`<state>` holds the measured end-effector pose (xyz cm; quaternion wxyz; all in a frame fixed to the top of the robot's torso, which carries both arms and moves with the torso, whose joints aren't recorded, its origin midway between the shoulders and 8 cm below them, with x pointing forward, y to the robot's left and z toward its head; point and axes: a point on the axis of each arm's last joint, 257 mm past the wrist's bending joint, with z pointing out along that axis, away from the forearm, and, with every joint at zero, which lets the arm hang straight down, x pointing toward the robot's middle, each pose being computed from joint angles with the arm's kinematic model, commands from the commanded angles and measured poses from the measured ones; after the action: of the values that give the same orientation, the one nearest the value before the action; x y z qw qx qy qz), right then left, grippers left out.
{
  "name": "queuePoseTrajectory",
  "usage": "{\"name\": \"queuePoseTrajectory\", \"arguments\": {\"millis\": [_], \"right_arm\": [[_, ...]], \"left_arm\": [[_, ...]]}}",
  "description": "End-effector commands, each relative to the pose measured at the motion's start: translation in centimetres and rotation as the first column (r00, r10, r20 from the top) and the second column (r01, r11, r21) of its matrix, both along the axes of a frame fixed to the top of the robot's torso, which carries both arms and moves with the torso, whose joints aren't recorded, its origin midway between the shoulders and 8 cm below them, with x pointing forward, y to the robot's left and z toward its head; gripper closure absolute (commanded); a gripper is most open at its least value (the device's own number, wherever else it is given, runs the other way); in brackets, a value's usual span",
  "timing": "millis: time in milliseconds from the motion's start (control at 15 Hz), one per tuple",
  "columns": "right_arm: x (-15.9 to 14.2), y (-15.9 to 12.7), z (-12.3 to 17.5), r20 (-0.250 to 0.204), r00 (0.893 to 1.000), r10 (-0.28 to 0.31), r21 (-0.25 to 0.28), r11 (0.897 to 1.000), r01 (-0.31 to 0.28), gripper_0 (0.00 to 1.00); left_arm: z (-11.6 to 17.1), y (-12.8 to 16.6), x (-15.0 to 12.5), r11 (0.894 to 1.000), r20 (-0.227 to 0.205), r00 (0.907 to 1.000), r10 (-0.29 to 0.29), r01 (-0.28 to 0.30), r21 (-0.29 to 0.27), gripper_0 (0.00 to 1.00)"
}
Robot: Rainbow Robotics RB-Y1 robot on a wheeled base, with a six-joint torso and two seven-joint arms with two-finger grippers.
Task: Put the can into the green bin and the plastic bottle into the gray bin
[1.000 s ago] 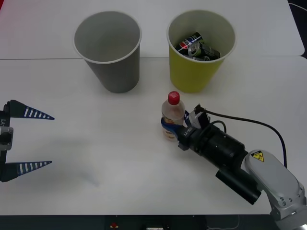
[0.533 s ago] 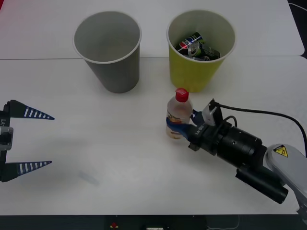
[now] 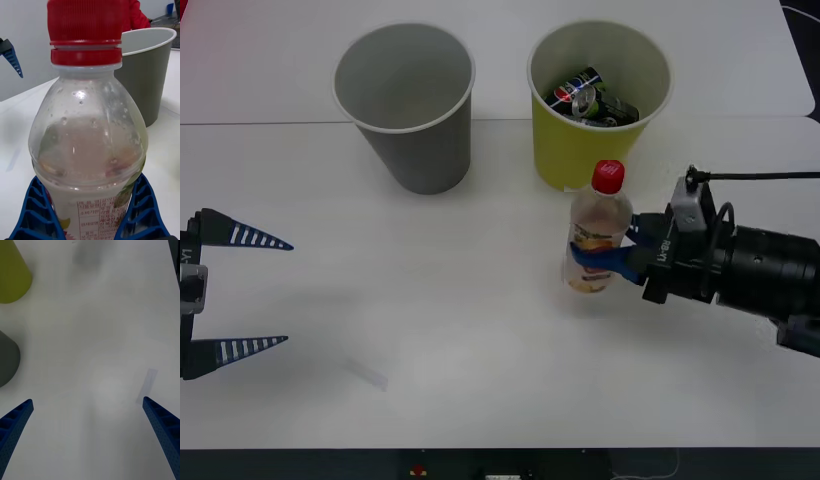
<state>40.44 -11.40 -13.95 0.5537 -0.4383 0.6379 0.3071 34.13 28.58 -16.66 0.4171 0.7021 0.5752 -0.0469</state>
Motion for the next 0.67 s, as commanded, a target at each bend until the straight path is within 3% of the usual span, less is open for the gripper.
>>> {"name": "queuePoseTrajectory", "arguments": {"millis": [67, 267, 667], "right_arm": [[-0.8, -1.1, 2.2, -0.060, 0.998, -0.036, -0.076, 0.997, 0.032, 1.00], [-1.1, -0.7, 4.7, -0.116, 0.991, -0.064, -0.092, 0.994, 0.053, 1.00], [0.8, 0.7, 9.9, -0.148, 0.983, -0.109, -0.127, 0.988, 0.090, 1.00]], "left_arm": [[0.0, 0.0, 0.0, 1.000, 0.000, 1.0000, 0.000, 0.000, 0.000, 0.00], [0.0, 0.0, 0.0, 1.000, 0.000, 1.0000, 0.000, 0.000, 0.000, 0.00], [0.0, 0.0, 0.0, 1.000, 0.000, 1.0000, 0.000, 0.000, 0.000, 0.00]]}}
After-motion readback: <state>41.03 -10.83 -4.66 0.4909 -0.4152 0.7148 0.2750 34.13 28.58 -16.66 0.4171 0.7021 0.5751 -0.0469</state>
